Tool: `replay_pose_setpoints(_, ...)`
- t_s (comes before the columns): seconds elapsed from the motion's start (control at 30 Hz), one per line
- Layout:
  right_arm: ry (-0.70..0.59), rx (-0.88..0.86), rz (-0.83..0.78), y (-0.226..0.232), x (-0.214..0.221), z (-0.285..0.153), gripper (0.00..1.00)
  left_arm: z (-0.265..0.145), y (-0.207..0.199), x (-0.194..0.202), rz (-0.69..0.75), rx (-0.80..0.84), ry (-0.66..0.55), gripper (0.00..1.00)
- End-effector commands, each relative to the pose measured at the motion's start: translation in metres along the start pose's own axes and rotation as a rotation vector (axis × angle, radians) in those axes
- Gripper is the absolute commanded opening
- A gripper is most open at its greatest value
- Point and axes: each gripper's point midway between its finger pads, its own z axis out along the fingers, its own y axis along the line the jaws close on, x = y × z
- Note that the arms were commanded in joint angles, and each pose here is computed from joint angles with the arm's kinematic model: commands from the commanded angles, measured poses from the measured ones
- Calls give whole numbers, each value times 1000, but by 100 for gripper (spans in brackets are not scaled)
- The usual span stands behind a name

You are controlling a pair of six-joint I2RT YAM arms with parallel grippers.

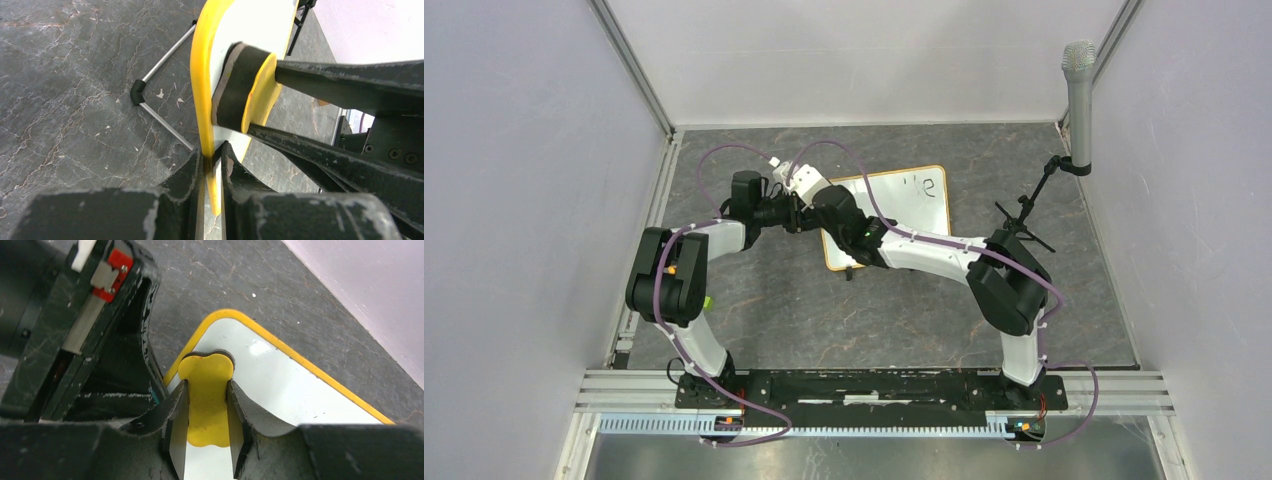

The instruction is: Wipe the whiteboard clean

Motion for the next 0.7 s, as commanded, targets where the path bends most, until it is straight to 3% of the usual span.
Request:
replay_pose_setpoints(0.0, -39, 162, 94, -31, -20, 10, 36, 4, 23, 13, 65, -110, 28, 2)
replay_pose_setpoints(0.27, -29, 215, 129, -56, -16, 9, 37, 4, 24, 13, 58, -113, 32, 2)
replay_pose_setpoints(0.67, 23, 298, 173, -127, 47, -14, 38, 5, 31, 14, 38, -142, 41, 2)
